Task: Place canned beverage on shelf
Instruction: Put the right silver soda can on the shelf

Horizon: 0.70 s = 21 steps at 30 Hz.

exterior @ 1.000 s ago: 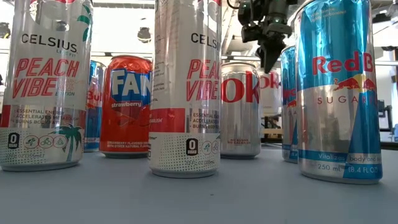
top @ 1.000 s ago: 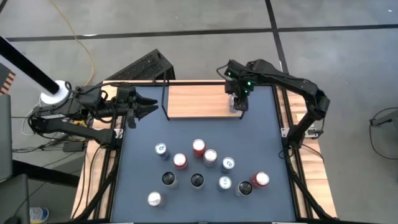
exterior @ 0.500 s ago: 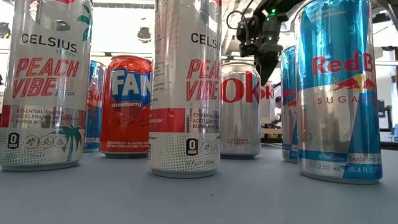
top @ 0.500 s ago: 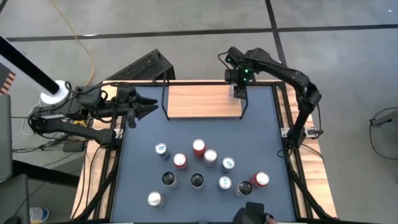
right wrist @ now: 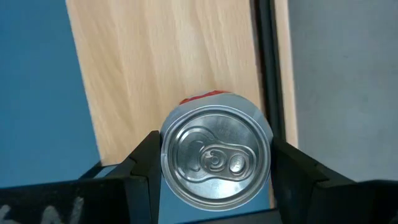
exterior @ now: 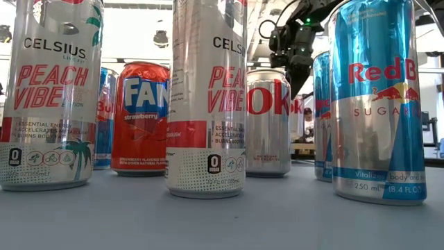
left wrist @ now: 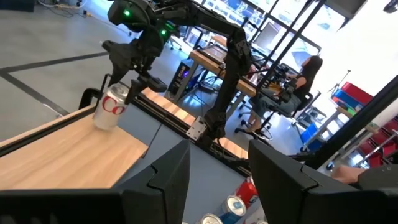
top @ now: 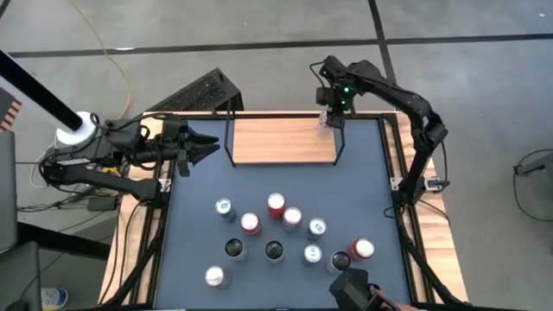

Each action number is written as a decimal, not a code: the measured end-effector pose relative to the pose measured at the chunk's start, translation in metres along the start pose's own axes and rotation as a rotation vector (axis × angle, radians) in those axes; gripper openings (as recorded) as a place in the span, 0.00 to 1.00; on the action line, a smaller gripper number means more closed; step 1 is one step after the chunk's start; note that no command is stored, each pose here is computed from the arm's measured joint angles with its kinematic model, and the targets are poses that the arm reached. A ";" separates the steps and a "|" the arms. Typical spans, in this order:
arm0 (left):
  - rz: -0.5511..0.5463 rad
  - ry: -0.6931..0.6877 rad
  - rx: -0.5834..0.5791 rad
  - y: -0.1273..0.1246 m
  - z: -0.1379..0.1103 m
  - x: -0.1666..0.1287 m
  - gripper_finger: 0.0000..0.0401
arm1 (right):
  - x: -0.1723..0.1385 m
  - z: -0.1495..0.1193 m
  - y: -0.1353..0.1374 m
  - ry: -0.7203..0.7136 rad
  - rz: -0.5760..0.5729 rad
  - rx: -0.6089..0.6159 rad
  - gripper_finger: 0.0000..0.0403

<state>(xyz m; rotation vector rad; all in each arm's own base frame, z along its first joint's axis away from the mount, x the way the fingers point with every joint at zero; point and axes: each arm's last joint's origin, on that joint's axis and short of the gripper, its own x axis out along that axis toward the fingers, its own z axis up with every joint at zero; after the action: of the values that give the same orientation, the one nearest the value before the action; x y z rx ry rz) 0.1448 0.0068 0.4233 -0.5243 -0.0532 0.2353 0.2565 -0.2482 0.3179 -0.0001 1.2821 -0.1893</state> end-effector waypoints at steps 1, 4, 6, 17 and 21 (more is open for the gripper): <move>0.005 -0.003 0.000 0.000 0.000 0.000 0.38 | 0.000 0.000 0.000 -0.002 0.001 -0.001 0.50; 0.012 -0.007 0.001 0.000 0.000 0.000 0.38 | 0.000 -0.001 -0.001 -0.006 0.006 0.000 0.50; 0.014 -0.008 0.004 0.000 0.000 0.000 0.38 | 0.000 0.000 -0.002 -0.011 0.002 -0.012 0.50; 0.014 -0.008 0.006 0.000 0.000 0.000 0.38 | -0.001 0.001 -0.009 -0.055 -0.032 -0.016 0.50; 0.014 -0.008 0.007 0.000 0.000 0.000 0.38 | -0.001 0.001 -0.009 -0.052 -0.030 -0.018 0.50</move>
<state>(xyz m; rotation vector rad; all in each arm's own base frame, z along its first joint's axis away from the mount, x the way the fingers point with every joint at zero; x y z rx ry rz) 0.1447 0.0073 0.4233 -0.5168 -0.0564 0.2513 0.2557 -0.2566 0.3197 -0.0394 1.2322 -0.2024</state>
